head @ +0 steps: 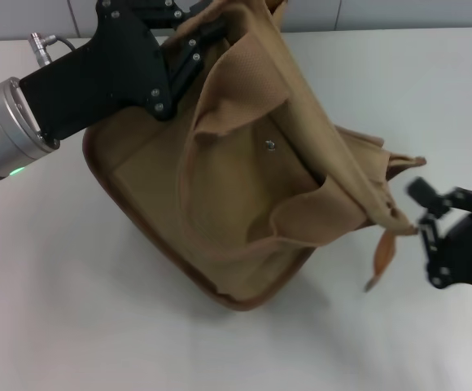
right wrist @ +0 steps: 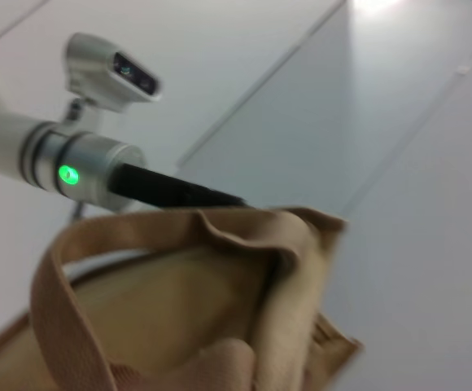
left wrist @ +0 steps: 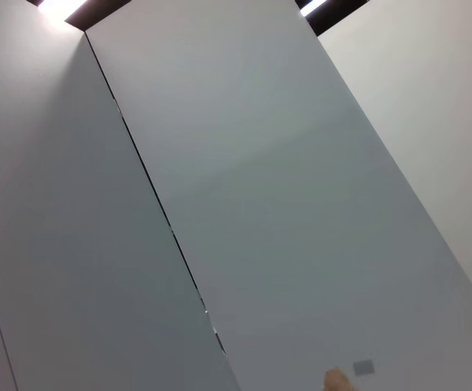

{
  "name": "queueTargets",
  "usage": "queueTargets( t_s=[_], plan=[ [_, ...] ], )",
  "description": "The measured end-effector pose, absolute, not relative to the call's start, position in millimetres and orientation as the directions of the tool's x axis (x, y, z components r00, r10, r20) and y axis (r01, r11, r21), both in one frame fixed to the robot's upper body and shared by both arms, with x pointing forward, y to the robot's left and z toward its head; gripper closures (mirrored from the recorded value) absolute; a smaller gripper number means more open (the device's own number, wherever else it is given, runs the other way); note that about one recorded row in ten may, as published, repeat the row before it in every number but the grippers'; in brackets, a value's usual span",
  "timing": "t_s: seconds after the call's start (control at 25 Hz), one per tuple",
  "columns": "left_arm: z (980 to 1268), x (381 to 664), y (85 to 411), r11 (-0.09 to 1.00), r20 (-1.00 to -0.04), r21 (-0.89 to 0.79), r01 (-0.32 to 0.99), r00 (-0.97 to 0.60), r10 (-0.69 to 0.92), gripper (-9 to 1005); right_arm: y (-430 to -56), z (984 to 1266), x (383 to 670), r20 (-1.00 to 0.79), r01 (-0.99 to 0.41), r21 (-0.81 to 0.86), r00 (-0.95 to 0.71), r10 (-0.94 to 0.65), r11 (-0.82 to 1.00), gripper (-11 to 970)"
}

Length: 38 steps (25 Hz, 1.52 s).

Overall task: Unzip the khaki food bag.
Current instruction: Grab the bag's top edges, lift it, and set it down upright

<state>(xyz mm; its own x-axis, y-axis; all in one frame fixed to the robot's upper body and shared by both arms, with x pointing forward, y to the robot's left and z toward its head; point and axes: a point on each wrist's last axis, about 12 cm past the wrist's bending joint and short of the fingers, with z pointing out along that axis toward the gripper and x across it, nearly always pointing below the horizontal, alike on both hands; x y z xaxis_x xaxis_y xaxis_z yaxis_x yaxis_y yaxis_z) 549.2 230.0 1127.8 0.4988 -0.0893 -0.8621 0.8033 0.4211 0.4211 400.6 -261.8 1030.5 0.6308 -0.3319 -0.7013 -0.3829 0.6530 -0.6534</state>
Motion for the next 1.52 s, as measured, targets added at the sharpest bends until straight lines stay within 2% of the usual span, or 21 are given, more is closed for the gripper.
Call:
queueTargets(
  t_s=[0.2, 0.32, 0.36, 0.44, 0.68, 0.84, 1.2, 1.4, 1.52],
  plan=[
    [1128.4, 549.3, 229.6, 0.420, -0.861, 0.422, 0.803, 0.501, -0.092, 823, -275.2, 1034.5, 397.8, -0.698, -0.319, -0.634, 0.628, -0.344, 0.704, 959],
    [1128.6, 549.1, 229.5, 0.418, -0.860, 0.423, 0.804, 0.502, -0.095, 822, -273.5, 1042.8, 414.6, -0.692, -0.312, -0.621, 0.650, -0.315, 0.719, 957],
    [1128.5, 548.8, 229.1, 0.415, -0.860, 0.423, 0.805, 0.501, -0.096, 822, -271.1, 1048.4, 429.2, -0.699, -0.321, -0.600, 0.655, -0.286, 0.733, 955],
    [1128.5, 548.7, 228.9, 0.414, -0.860, 0.423, 0.806, 0.501, -0.096, 821, -268.9, 1050.4, 436.2, -0.702, -0.328, -0.596, 0.657, -0.277, 0.733, 953],
    [1128.3, 548.5, 228.8, 0.413, -0.860, 0.423, 0.807, 0.501, -0.096, 819, -250.8, 1054.0, 467.6, -0.717, -0.401, -0.609, 0.647, -0.259, 0.685, 795],
    [1129.3, 549.5, 227.4, 0.409, -0.859, 0.425, 0.808, 0.502, -0.099, 817, -240.7, 1053.9, 470.5, -0.729, -0.456, -0.604, 0.648, -0.222, 0.653, 645],
    [1130.6, 550.6, 225.9, 0.404, -0.857, 0.428, 0.808, 0.505, -0.101, 814, -224.9, 1046.2, 479.0, -0.749, -0.539, -0.627, 0.617, -0.243, 0.563, 335],
    [1130.8, 550.8, 225.5, 0.402, -0.857, 0.429, 0.809, 0.505, -0.102, 812, -213.4, 1044.7, 484.0, -0.745, -0.563, -0.644, 0.615, -0.258, 0.518, 270],
    [1131.0, 551.0, 224.8, 0.400, -0.856, 0.430, 0.809, 0.506, -0.103, 811, -208.8, 1045.9, 486.8, -0.741, -0.564, -0.651, 0.619, -0.262, 0.508, 270]
  ],
)
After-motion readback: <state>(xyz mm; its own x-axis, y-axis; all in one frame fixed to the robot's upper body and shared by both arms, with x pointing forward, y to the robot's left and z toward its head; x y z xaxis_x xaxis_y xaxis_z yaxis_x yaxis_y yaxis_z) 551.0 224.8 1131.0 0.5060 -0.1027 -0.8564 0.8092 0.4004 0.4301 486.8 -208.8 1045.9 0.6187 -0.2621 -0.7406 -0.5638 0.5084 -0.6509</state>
